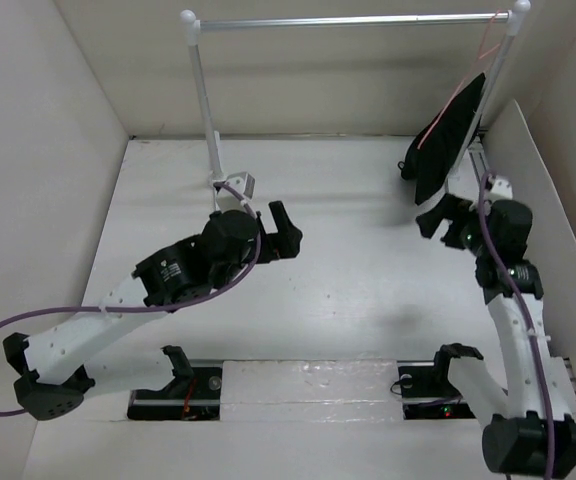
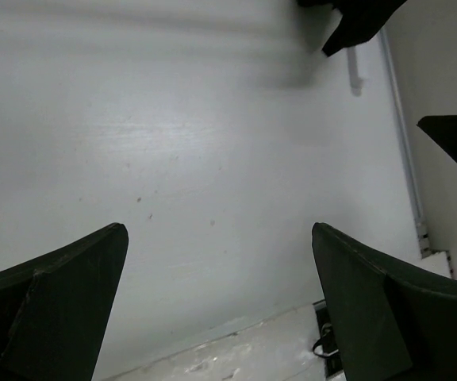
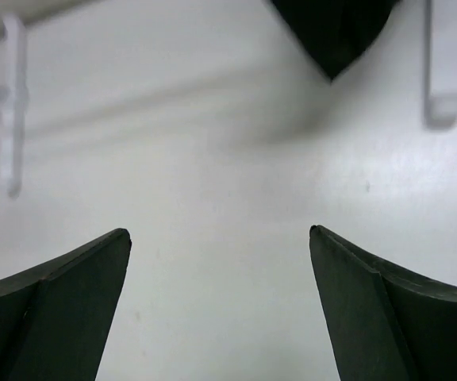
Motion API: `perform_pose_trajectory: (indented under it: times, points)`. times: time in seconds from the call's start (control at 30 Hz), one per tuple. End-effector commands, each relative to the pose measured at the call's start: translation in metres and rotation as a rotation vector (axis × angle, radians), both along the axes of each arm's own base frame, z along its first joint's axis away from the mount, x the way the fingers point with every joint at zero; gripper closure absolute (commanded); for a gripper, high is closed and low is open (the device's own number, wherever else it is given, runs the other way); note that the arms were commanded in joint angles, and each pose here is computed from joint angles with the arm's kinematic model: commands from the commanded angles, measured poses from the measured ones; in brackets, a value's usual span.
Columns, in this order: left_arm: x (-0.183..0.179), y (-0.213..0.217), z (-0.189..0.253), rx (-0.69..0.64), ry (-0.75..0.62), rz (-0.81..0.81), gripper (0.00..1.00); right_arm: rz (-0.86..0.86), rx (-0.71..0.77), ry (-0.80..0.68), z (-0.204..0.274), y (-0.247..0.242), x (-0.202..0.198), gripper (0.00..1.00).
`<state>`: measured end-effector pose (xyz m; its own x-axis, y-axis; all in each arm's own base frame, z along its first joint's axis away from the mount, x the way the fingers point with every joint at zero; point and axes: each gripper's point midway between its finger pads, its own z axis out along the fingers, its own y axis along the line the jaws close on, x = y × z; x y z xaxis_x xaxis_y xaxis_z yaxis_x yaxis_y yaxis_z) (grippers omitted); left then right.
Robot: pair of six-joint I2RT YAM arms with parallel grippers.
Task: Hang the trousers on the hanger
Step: Hang the hanger with trousers onto the clothesline
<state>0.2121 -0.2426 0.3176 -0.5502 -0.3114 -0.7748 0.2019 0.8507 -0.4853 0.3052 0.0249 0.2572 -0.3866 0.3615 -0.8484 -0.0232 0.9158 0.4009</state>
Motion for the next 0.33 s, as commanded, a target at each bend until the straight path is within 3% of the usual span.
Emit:
perform_pose_trajectory:
  times: [0.0,0.17,0.3]
  points:
    - [-0.014,0.013,-0.047,0.033,0.095,0.006,0.01,-0.003,-0.091,0.147,-0.056,0.005,-0.042,0.01]
    - [-0.026,0.007,-0.077,0.005,0.145,-0.043,0.01,0.038,-0.107,0.252,-0.108,0.013,-0.076,0.01]
    - [-0.017,0.0,-0.064,0.02,0.104,-0.053,0.01,0.071,-0.105,0.17,-0.084,0.02,-0.07,0.02]
